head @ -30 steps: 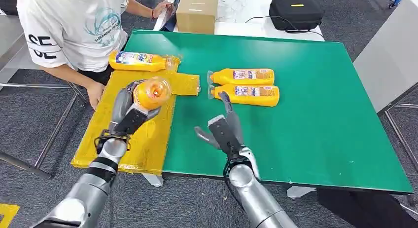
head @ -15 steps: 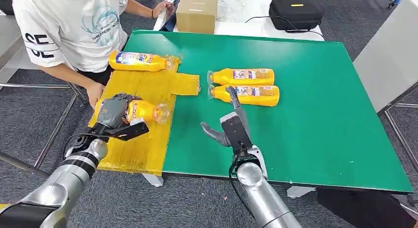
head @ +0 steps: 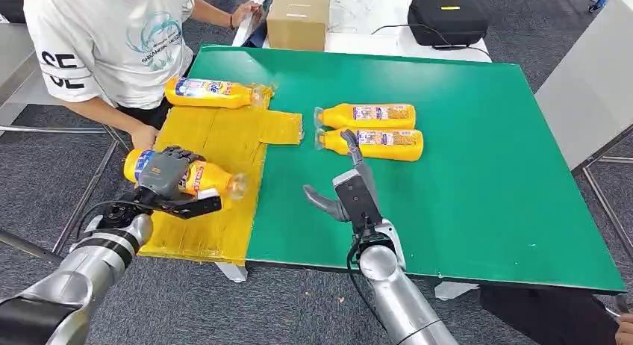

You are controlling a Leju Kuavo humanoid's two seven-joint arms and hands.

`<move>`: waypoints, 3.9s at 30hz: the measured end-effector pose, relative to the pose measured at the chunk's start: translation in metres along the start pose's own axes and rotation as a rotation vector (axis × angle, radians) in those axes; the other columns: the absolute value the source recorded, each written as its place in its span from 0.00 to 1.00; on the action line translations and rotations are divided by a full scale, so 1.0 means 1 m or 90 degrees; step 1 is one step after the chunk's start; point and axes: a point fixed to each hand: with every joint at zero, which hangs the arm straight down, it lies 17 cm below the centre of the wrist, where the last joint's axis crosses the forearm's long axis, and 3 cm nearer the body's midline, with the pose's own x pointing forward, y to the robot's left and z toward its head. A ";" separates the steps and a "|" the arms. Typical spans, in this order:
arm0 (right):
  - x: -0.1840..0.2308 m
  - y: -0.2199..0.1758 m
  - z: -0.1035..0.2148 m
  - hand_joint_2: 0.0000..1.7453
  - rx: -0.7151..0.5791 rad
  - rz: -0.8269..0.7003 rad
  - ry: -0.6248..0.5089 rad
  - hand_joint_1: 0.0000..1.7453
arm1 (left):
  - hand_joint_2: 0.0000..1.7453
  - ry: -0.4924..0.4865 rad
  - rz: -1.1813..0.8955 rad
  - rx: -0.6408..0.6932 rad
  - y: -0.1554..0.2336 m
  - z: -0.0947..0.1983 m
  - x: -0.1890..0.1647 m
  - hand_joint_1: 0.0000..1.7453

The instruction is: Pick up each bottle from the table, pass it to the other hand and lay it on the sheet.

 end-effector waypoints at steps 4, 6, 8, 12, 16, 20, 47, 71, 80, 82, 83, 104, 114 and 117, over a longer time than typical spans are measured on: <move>0.001 0.001 -0.001 1.00 0.004 0.000 -0.002 0.00 | 1.00 -0.004 -0.061 -0.038 -0.012 0.002 0.001 1.00; 0.002 0.003 -0.001 1.00 0.008 0.000 -0.003 0.00 | 1.00 -0.010 -0.090 -0.059 -0.019 0.002 0.003 1.00; 0.003 0.004 -0.001 1.00 0.010 0.000 -0.003 0.00 | 1.00 -0.018 -0.096 -0.079 -0.024 0.002 0.006 1.00; 0.003 0.006 -0.001 1.00 0.013 -0.001 -0.003 0.00 | 1.00 -0.033 -0.100 -0.101 -0.033 0.002 0.014 1.00; 0.003 0.008 -0.001 1.00 0.018 0.004 0.000 0.00 | 1.00 -0.045 -0.110 -0.107 -0.035 0.001 0.019 1.00; 0.003 0.009 -0.001 1.00 0.022 0.006 -0.001 0.00 | 1.00 -0.049 -0.112 -0.106 -0.035 0.000 0.022 1.00; -0.011 0.014 0.008 1.00 0.033 -0.003 0.029 0.00 | 1.00 -0.076 -0.100 -0.133 -0.049 0.006 0.033 0.00; -0.020 -0.002 0.007 1.00 0.019 0.027 0.028 0.00 | 1.00 -0.117 0.642 0.163 0.037 0.032 0.094 0.00; -0.029 -0.013 0.009 1.00 -0.005 0.082 0.046 0.00 | 1.00 -0.152 0.875 0.237 0.076 0.026 0.108 0.00; -0.036 -0.018 0.011 1.00 -0.014 0.107 0.059 0.00 | 1.00 -0.139 0.902 0.252 0.079 0.021 0.111 0.00; -0.038 -0.021 0.012 1.00 -0.018 0.118 0.064 0.00 | 1.00 -0.132 0.912 0.254 0.079 0.018 0.115 0.00; -0.144 -0.032 0.083 1.00 0.094 0.381 0.255 0.00 | 1.00 -0.066 0.995 0.198 0.068 -0.010 0.168 0.00; -0.175 -0.047 0.096 1.00 0.159 0.481 0.301 0.00 | 1.00 -0.081 1.003 0.184 0.069 -0.011 0.179 0.00; -0.178 -0.051 0.097 1.00 0.160 0.487 0.304 0.00 | 1.00 -0.083 1.002 0.183 0.069 -0.011 0.180 0.00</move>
